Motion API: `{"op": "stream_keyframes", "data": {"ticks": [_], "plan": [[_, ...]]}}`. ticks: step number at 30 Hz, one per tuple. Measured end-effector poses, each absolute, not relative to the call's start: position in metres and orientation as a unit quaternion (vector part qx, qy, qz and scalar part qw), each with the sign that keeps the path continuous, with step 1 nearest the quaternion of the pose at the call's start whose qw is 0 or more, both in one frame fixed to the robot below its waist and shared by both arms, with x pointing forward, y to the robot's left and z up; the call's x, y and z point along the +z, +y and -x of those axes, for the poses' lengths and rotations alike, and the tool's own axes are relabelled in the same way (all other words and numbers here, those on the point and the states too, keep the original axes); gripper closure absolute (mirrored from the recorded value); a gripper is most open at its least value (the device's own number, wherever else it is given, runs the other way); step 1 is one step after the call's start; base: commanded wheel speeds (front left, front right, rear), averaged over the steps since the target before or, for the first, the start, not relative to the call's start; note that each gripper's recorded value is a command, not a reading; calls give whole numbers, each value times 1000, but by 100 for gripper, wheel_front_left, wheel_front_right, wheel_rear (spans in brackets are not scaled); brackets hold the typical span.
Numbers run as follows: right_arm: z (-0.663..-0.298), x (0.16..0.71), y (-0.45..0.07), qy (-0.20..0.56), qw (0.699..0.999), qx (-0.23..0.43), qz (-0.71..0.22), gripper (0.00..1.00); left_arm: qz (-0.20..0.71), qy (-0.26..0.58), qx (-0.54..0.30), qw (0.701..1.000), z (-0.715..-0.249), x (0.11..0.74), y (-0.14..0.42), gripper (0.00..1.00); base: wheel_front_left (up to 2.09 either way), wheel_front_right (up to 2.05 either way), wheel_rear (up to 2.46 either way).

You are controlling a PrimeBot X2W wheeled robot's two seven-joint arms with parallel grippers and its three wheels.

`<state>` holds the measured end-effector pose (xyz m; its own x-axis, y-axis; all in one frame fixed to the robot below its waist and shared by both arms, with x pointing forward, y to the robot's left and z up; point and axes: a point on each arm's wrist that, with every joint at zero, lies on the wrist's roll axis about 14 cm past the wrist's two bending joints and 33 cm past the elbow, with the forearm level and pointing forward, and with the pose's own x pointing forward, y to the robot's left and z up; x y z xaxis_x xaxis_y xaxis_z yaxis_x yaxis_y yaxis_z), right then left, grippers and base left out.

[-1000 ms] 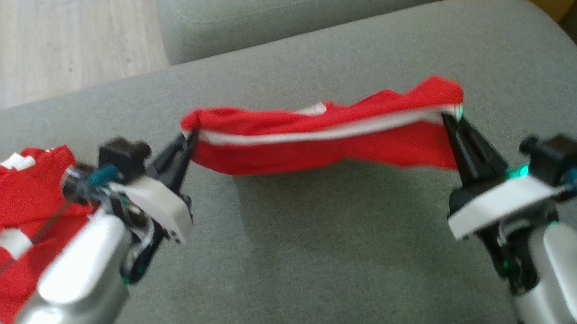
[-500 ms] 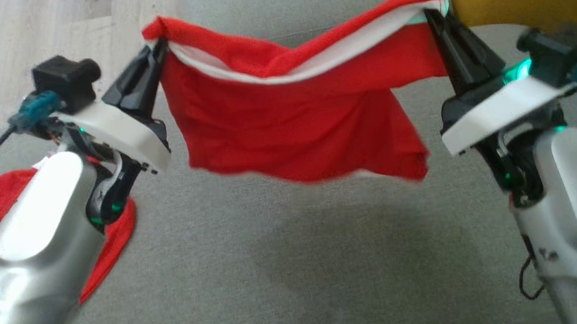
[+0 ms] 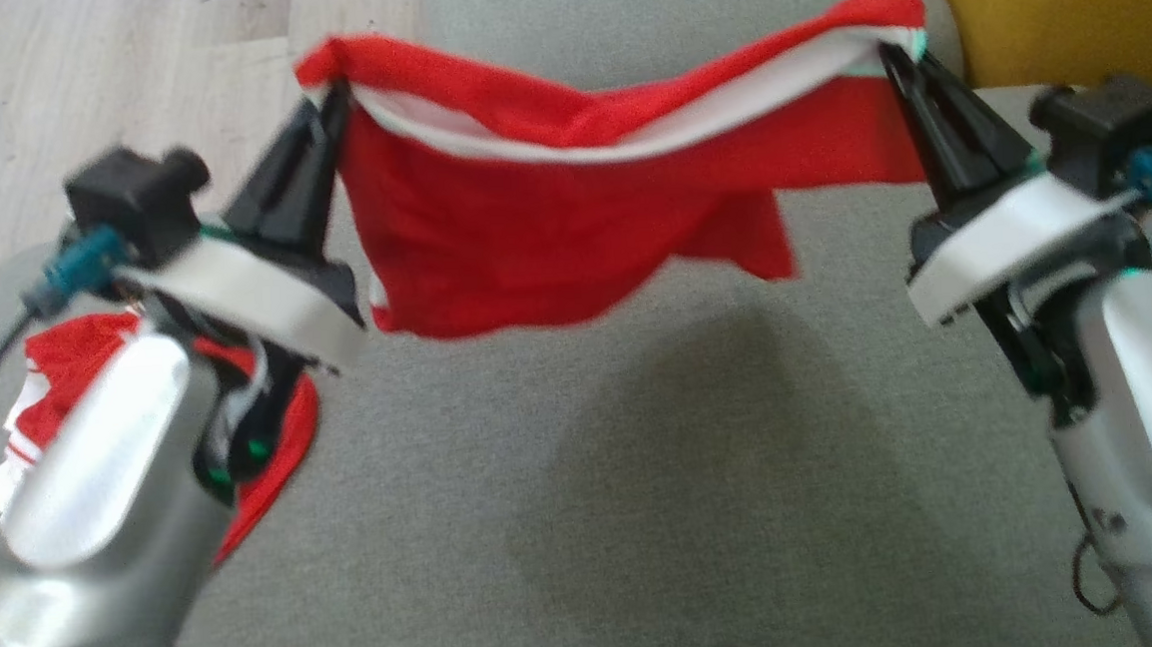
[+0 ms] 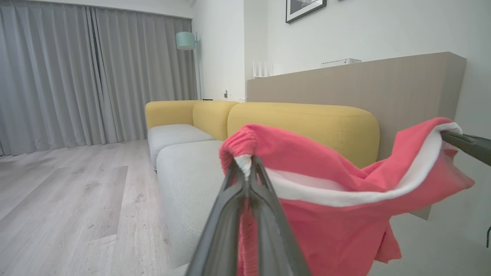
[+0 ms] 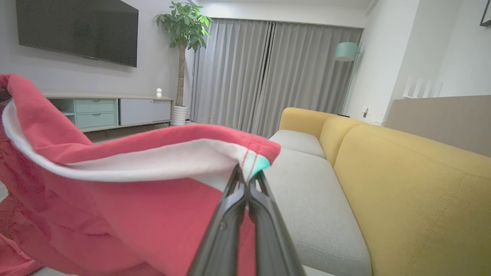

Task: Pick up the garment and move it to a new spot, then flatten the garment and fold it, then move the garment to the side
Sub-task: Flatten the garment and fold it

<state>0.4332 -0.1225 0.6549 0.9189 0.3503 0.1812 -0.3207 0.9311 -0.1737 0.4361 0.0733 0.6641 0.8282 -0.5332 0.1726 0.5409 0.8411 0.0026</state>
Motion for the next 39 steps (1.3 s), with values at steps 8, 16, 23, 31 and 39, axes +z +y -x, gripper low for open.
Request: {"op": "stream_keyframes", "data": {"ticks": [8,16,23,31,39], "plan": [[-414,640,-130,-76,980,167,71,100,49,-66,-290,953,-410,654,68,100,0,0,0],[-430,618,-137,-11,985,160,67,100,46,-4,-295,954,-433,626,67,100,0,0,0],[-494,610,-135,15,984,162,78,100,34,15,-287,957,-502,618,71,100,0,0,0],[-593,620,-145,-21,986,136,97,100,59,-2,-257,964,-602,613,72,100,0,0,0],[-632,545,-155,39,986,122,110,100,106,-10,-249,963,-646,572,55,100,0,0,0]]}}
